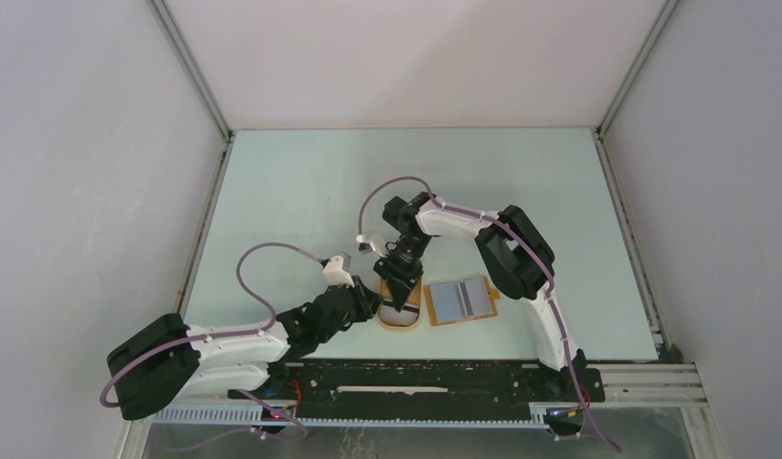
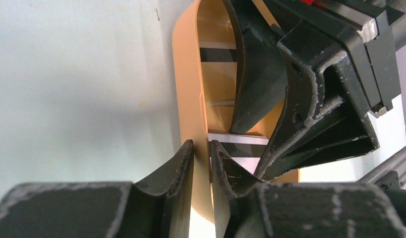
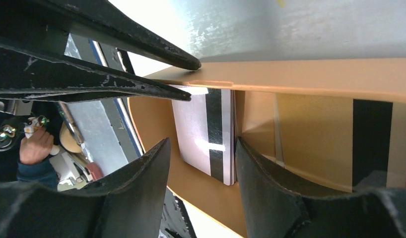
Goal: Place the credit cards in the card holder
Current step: Pick up the credit card from the storage box.
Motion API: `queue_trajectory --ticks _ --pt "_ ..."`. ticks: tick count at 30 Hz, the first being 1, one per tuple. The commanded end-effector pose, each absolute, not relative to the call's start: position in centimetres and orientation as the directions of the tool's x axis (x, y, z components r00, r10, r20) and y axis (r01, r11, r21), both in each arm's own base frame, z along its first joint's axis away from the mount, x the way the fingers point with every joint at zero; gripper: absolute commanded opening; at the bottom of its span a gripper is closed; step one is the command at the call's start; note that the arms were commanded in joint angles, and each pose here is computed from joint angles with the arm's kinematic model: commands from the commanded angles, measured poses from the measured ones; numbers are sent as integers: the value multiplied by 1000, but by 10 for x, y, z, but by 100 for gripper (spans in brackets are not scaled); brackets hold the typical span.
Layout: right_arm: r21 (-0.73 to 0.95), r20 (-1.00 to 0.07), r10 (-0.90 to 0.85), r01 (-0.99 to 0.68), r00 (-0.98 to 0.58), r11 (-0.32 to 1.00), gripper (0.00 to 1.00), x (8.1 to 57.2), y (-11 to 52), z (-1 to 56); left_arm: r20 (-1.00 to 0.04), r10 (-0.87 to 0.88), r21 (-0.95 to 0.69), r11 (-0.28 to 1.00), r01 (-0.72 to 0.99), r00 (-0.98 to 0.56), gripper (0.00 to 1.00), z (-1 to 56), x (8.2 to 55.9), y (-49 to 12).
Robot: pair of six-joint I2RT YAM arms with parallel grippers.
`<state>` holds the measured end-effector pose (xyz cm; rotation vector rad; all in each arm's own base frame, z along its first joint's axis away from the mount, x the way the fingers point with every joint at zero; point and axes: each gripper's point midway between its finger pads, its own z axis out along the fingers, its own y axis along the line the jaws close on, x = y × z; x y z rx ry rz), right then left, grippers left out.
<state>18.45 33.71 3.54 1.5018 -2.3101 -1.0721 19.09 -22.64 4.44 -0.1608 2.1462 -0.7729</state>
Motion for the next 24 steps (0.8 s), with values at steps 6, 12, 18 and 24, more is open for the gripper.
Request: queue_trajectory --ticks 6,12,18,24 --pt "755 -216 -836 -629 -505 185 59 171 348 52 -691 -361 -557 818 144 -626 20 56 203 -232" --pt "788 -216 -817 -590 -534 177 59 171 350 60 -689 -371 -562 816 135 -622 19 57 204 -231" --pt "807 -211 -805 -564 -555 177 59 171 352 64 -688 -379 -567 813 132 -620 18 58 204 -231" --pt "825 -198 -792 -535 -578 183 59 172 353 66 -685 -385 -574 808 133 -618 18 60 204 -231"
